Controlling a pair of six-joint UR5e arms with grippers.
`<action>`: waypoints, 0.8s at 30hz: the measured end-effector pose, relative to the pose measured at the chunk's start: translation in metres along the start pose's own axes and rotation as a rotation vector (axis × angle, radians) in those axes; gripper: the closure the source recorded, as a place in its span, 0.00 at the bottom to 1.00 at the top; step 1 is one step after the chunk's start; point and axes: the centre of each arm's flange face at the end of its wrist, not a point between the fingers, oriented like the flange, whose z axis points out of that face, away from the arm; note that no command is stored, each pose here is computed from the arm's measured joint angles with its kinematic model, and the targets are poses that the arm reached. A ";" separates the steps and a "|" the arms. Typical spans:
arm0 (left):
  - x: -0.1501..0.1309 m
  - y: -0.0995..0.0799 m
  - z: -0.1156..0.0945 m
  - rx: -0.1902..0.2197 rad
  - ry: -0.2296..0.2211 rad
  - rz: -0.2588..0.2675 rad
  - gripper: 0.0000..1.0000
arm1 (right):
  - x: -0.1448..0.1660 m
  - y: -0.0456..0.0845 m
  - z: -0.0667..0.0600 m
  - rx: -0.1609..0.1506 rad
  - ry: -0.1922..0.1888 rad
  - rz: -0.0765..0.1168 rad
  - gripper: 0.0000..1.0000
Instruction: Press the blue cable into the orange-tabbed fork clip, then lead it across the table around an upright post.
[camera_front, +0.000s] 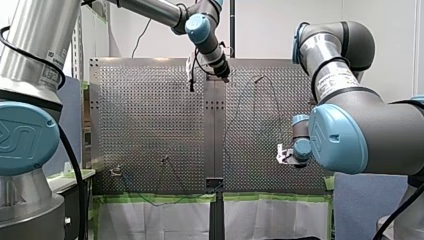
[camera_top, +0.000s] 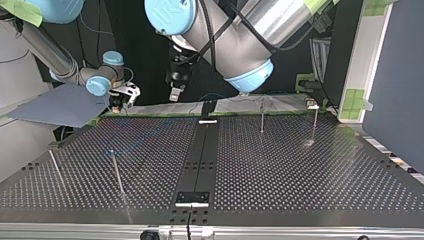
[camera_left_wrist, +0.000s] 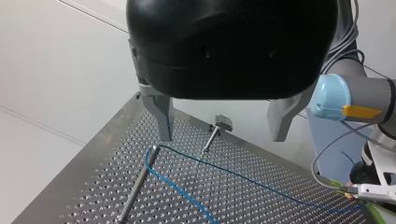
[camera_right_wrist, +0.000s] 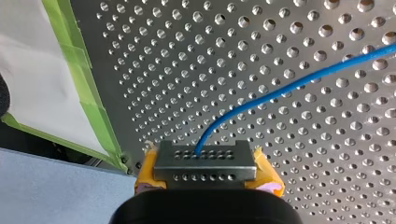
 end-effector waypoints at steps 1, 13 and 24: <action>0.001 0.000 0.000 0.000 0.001 -0.001 0.00 | 0.000 0.000 0.000 0.000 0.000 0.001 1.00; 0.002 -0.001 -0.001 0.003 0.005 -0.006 0.00 | -0.004 0.002 0.001 -0.004 -0.006 0.012 1.00; 0.007 -0.010 -0.003 0.062 0.027 -0.015 0.00 | -0.006 0.004 0.002 -0.006 -0.009 0.017 1.00</action>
